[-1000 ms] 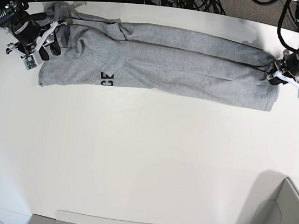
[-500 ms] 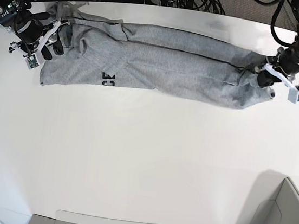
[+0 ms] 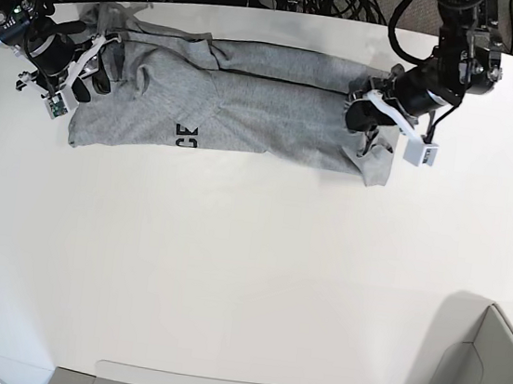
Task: Fold the T-shirt properly
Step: 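Carry the strip end with the left gripper toward the right gripper, then lay the strip end down and regrasp the shirt middle with left gripper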
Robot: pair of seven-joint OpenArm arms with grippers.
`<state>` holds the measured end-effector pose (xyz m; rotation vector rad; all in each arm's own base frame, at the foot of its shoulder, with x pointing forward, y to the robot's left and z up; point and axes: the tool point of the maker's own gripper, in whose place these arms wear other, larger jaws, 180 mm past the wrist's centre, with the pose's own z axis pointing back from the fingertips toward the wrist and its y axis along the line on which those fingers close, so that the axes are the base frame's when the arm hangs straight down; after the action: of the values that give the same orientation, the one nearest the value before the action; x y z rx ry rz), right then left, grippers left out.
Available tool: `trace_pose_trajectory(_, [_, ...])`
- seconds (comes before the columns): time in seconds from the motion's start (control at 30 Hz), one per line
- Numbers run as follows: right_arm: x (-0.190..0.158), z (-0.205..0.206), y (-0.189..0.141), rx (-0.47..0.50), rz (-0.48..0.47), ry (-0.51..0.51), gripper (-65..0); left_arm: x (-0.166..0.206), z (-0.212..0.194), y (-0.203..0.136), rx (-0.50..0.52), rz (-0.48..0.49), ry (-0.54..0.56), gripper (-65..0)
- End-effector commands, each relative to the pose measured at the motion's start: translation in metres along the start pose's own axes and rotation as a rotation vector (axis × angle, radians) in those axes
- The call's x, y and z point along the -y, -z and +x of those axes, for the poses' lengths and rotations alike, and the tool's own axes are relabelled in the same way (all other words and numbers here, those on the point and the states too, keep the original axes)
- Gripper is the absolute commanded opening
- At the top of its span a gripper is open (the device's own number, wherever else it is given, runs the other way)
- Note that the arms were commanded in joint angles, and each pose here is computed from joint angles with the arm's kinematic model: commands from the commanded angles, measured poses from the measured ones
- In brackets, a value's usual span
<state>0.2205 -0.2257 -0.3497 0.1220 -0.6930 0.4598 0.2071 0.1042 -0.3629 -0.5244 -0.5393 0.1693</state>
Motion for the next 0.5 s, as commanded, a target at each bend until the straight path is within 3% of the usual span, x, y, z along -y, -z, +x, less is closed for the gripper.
trace_pose_trajectory(0.0, [0.003,0.011,-0.004,0.035,-0.003,-0.02,-43.7,0.011,0.007,0.002,0.027,-0.014,0.014,-65.0])
trace_pose_trajectory(0.23, [0.002,0.011,-0.004,0.035,-0.002,-0.021,-43.7,0.057,-0.006,0.029,0.001,-0.044,0.135,-65.0])
trace_pose_trajectory(0.47, [0.002,0.011,-0.004,0.035,-0.002,-0.021,-43.7,0.082,-0.022,0.045,-0.02,-0.043,0.149,-65.0])
